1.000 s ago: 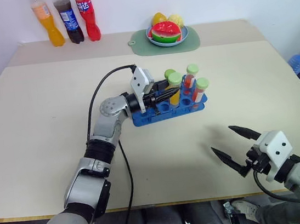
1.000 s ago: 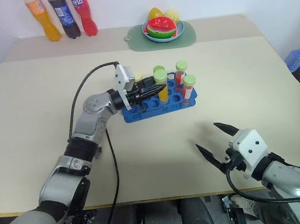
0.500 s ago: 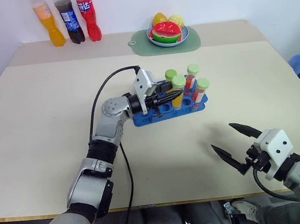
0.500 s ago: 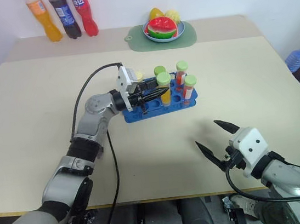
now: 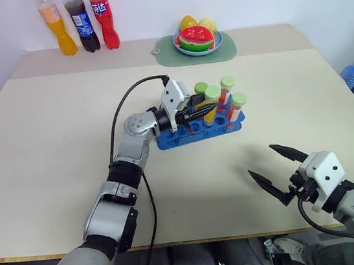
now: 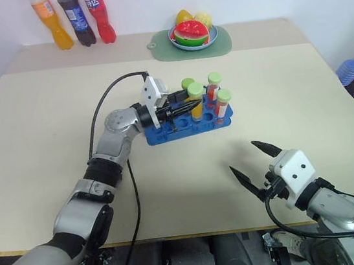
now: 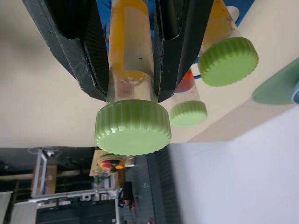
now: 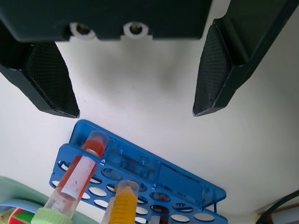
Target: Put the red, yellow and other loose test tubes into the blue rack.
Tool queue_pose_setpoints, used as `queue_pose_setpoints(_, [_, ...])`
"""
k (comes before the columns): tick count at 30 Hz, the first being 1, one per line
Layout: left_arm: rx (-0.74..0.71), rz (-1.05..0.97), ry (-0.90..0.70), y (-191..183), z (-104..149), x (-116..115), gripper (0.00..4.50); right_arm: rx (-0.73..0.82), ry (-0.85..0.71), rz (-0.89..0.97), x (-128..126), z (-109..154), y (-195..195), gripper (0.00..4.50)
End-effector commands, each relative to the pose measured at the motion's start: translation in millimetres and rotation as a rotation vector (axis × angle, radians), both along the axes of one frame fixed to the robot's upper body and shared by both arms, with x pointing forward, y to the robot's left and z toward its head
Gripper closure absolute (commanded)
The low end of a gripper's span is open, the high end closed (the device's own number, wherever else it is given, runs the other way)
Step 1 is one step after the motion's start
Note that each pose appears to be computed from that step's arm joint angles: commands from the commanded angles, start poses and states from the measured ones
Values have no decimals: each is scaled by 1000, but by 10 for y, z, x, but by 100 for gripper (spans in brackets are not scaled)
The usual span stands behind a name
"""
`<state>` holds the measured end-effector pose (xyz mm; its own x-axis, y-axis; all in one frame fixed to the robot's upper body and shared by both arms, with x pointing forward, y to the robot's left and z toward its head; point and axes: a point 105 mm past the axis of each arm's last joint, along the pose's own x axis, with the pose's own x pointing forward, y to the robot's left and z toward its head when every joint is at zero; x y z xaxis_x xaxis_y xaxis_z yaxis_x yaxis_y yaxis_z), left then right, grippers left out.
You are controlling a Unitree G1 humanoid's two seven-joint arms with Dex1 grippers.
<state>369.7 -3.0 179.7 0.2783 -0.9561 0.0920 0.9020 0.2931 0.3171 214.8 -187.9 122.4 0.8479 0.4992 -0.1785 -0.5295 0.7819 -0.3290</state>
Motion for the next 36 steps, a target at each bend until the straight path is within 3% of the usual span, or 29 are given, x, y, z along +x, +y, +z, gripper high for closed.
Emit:
queue_pose_setpoints(1, [34,-19,27,23,-100,-48,372,-3,-50,7,0,104,32,19])
queue_pose_setpoints(11, [39,-4,44,10,-139,-36,372,1,-51,11,15,104,40,19])
queue_pose_setpoints(13, [2,-62,102,-21,-71,-82,268,1,-51,11,14,105,40,19])
queue_pose_setpoints(18, [-85,-40,37,1,192,-83,26,2,-47,9,4,97,43,19])
queue_pose_setpoints(25, [-268,-64,-77,181,806,-279,26,10,-28,30,9,57,68,19])
queue_pose_setpoints(29, [-357,111,38,467,1137,-111,26,15,-15,56,28,34,95,19])
queue_pose_setpoints(32, [-334,347,172,757,1188,108,26,17,-6,79,51,19,110,19])
queue_pose_setpoints(34, [-227,545,305,969,1065,231,26,16,1,100,70,4,127,19])
queue_pose_setpoints(36, [-137,609,465,1084,933,210,26,16,8,121,90,-11,144,19])
